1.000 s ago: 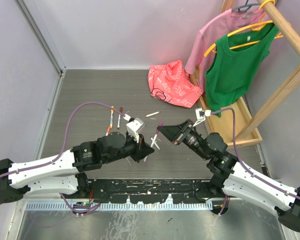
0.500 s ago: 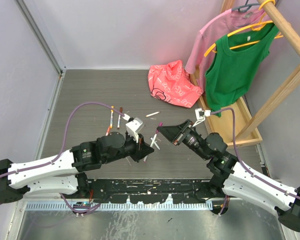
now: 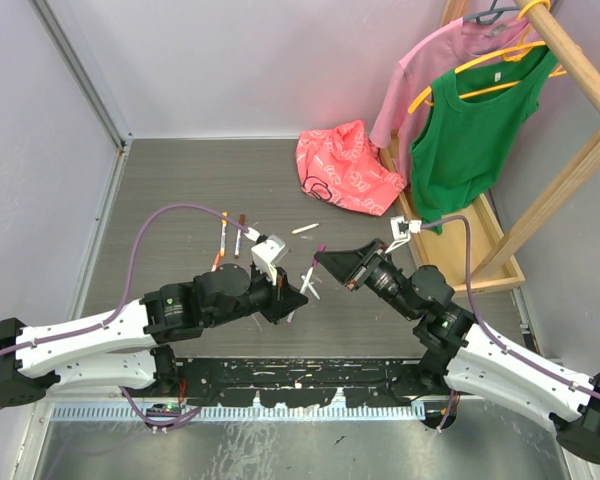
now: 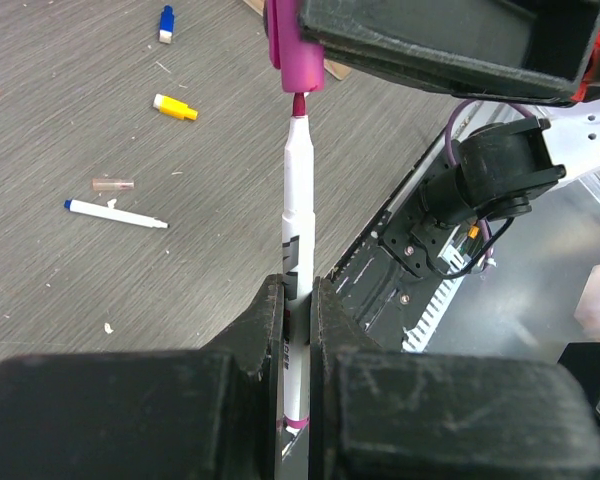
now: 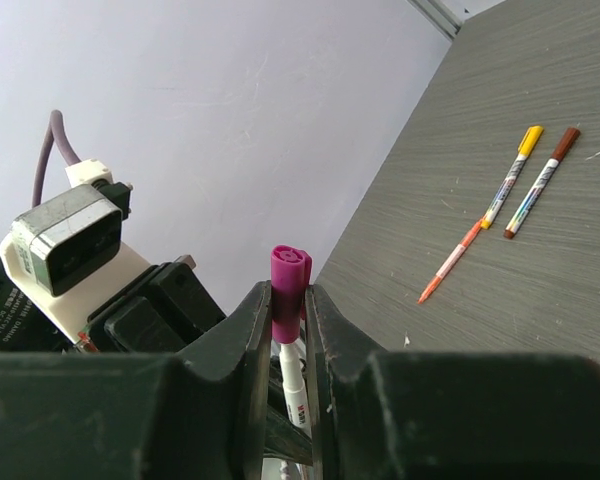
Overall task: Insert the pens into the pen caps
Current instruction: Insert the pen cap onto the pen.
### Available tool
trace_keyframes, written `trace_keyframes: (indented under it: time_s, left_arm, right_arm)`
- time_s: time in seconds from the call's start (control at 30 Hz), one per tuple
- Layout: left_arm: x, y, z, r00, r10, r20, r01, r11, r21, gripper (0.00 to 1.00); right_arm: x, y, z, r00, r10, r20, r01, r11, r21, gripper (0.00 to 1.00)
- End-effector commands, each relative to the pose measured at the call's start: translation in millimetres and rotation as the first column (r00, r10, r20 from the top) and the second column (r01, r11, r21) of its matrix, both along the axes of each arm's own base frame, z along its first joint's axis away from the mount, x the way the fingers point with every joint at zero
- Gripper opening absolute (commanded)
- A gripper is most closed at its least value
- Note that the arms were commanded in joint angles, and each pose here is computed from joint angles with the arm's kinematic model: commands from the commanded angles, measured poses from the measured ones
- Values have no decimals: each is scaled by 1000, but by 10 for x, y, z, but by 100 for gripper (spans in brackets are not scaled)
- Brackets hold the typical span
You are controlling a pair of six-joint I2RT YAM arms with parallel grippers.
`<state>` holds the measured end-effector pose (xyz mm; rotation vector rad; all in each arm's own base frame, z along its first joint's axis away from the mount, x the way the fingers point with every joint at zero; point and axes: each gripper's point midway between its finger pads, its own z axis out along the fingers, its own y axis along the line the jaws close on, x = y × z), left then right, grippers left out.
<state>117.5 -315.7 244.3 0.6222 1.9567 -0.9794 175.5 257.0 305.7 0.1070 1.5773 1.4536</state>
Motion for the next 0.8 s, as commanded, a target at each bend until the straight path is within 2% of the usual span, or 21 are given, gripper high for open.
trace_keyframes:
  time_s: [0.0,0.47,0.77]
  left_arm:
    - [37,-38,290,999,14,37,-11,996,-90,0]
    - [63,-21,280,999,34,36,-30,996,-89,0]
    - [88,-9,365,998,51,44,-46,992,-116,0]
  right_arm:
    - [-32,20,241,999,20,46,-23,999,46,0]
    - [-145,94,120,994,95,58,-96,995,11,0]
    - [-138,90,-117,995,93,36,-91,994,-66,0]
